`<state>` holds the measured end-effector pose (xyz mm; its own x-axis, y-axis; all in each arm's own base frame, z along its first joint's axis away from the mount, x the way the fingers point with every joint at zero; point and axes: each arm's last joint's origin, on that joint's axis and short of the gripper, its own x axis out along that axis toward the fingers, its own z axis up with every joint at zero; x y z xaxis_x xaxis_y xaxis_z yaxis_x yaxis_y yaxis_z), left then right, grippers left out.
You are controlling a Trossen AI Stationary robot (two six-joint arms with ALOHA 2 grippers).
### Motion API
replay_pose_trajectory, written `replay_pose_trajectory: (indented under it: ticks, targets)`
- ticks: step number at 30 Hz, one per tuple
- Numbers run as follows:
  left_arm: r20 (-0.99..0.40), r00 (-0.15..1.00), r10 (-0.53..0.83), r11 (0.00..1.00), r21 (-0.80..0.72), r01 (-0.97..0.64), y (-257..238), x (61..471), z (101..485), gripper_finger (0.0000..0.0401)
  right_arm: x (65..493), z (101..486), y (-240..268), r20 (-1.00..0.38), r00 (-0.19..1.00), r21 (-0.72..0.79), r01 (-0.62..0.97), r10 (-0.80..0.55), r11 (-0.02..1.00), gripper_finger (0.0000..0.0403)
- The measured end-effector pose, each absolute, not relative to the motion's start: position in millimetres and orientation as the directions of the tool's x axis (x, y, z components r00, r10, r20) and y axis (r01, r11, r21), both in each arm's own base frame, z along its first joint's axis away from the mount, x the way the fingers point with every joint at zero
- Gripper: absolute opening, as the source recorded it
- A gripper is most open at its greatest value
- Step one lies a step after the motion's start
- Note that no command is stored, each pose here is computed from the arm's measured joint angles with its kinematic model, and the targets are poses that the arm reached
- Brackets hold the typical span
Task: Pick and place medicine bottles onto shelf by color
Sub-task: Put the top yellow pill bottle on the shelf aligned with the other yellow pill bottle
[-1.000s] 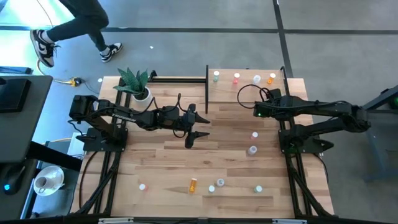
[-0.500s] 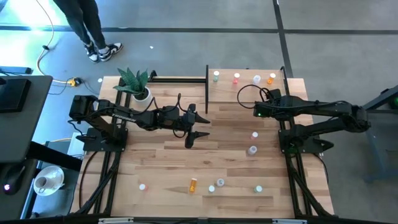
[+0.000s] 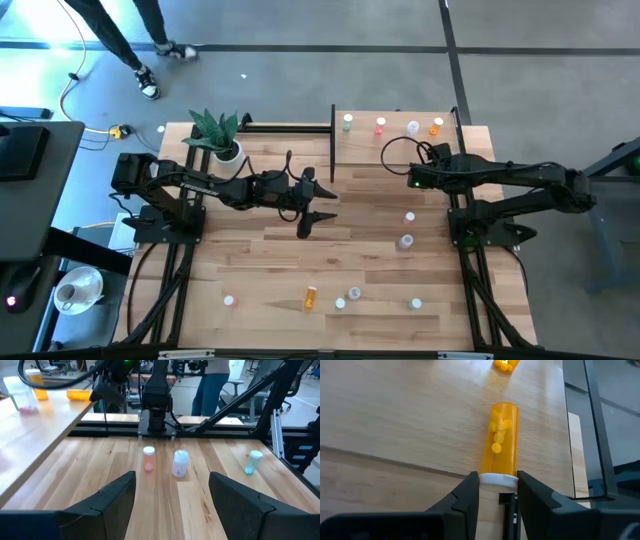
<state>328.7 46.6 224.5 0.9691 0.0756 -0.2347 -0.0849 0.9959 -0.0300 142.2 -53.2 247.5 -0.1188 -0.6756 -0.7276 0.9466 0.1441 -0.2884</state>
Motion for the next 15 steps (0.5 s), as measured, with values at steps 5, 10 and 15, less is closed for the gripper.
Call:
replay_pose_trajectory:
  ticks: [5, 10, 15]
  targets:
    - [-0.275, 0.959, 0.075, 0.993, -0.065, -0.096, 46.7, 327.7, 220.7, 0.0241, 145.6, 247.0, -42.8, -0.752, -0.066, -0.294, 0.924, -0.656, 0.243, 0.0099]
    - [-0.287, 0.955, 0.074, 0.992, -0.080, -0.101, 46.8, 327.3, 219.4, 0.0241, 152.3, 246.0, -23.7, -0.791, 0.039, -0.244, 0.895, -0.610, 0.373, 0.0099]
    - [-0.288, 0.955, 0.075, 0.989, -0.101, -0.108, 46.8, 327.3, 219.3, 0.0241, 158.9, 246.1, -5.6, -0.797, 0.150, -0.196, 0.852, -0.585, 0.485, 0.0099]
